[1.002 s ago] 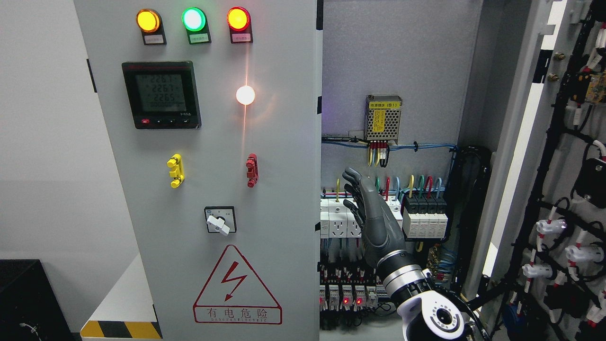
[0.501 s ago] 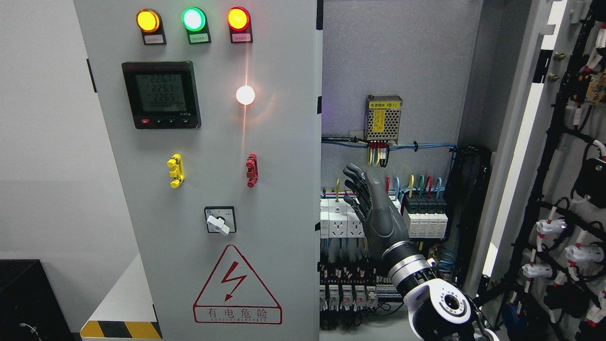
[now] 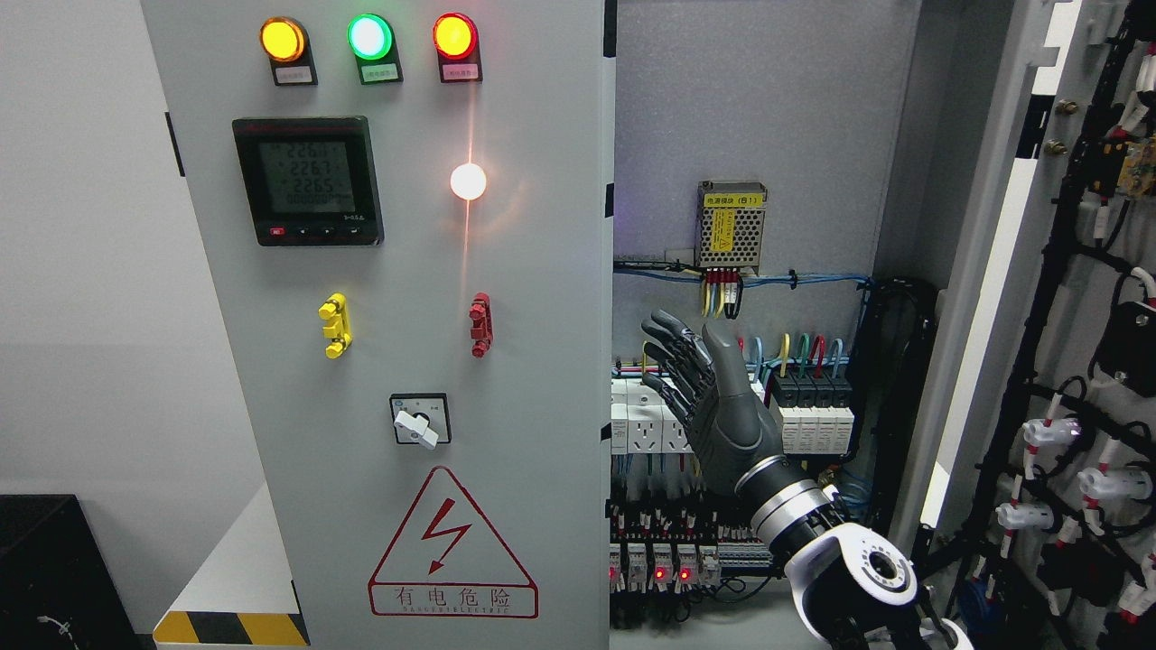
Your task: Open door with both hands
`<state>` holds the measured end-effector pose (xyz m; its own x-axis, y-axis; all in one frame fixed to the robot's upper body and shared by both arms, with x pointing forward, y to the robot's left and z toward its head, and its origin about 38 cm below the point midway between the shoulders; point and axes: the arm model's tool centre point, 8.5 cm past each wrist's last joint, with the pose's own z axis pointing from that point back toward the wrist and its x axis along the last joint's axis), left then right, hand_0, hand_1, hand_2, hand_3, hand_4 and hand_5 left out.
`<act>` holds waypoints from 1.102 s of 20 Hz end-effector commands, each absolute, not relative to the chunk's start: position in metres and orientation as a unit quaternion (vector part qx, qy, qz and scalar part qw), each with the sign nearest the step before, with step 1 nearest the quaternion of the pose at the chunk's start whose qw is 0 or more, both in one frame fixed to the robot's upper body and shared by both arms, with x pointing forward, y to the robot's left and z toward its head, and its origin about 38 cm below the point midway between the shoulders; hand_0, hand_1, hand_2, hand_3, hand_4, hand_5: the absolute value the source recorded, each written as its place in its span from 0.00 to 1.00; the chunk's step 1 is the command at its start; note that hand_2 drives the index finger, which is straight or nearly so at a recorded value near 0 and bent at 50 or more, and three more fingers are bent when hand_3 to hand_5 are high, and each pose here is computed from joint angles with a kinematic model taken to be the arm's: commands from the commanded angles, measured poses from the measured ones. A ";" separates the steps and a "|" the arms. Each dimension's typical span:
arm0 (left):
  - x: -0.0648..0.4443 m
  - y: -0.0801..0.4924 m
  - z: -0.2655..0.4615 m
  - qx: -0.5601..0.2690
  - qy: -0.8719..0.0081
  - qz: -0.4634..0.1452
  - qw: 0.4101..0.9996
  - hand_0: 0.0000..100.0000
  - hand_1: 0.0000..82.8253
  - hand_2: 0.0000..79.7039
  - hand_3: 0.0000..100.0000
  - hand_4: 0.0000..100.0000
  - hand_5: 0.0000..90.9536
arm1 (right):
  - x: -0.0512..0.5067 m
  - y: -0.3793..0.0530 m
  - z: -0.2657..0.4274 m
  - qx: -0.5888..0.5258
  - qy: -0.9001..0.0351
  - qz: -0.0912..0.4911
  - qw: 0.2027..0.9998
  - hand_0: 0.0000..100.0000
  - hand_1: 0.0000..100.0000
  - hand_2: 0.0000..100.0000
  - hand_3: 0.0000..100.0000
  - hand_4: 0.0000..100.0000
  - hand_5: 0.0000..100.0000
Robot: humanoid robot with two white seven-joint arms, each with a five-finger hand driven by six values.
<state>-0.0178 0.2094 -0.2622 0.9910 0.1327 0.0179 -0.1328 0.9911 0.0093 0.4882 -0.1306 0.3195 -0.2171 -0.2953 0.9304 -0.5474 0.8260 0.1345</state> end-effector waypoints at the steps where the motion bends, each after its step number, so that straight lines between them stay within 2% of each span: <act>1: -0.023 0.209 -0.262 0.005 -0.004 0.079 0.997 0.00 0.00 0.00 0.00 0.00 0.00 | 0.490 -0.137 0.321 0.282 -0.769 0.127 0.560 0.19 0.00 0.00 0.00 0.00 0.00; 4: -0.023 0.209 -0.262 0.005 -0.004 0.079 0.997 0.00 0.00 0.00 0.00 0.00 0.00 | 0.489 -0.132 0.328 0.302 -0.765 0.157 0.547 0.19 0.00 0.00 0.00 0.00 0.00; 11: -0.022 0.209 -0.262 0.005 -0.005 0.079 0.997 0.00 0.00 0.00 0.00 0.00 0.00 | 0.493 -0.127 0.324 0.315 -0.754 0.171 0.551 0.19 0.00 0.00 0.00 0.00 0.00; 22: -0.023 0.209 -0.262 0.005 -0.004 0.079 0.997 0.00 0.00 0.00 0.00 0.00 0.00 | 0.512 -0.137 0.321 0.333 -0.734 0.161 0.569 0.19 0.00 0.00 0.00 0.00 0.00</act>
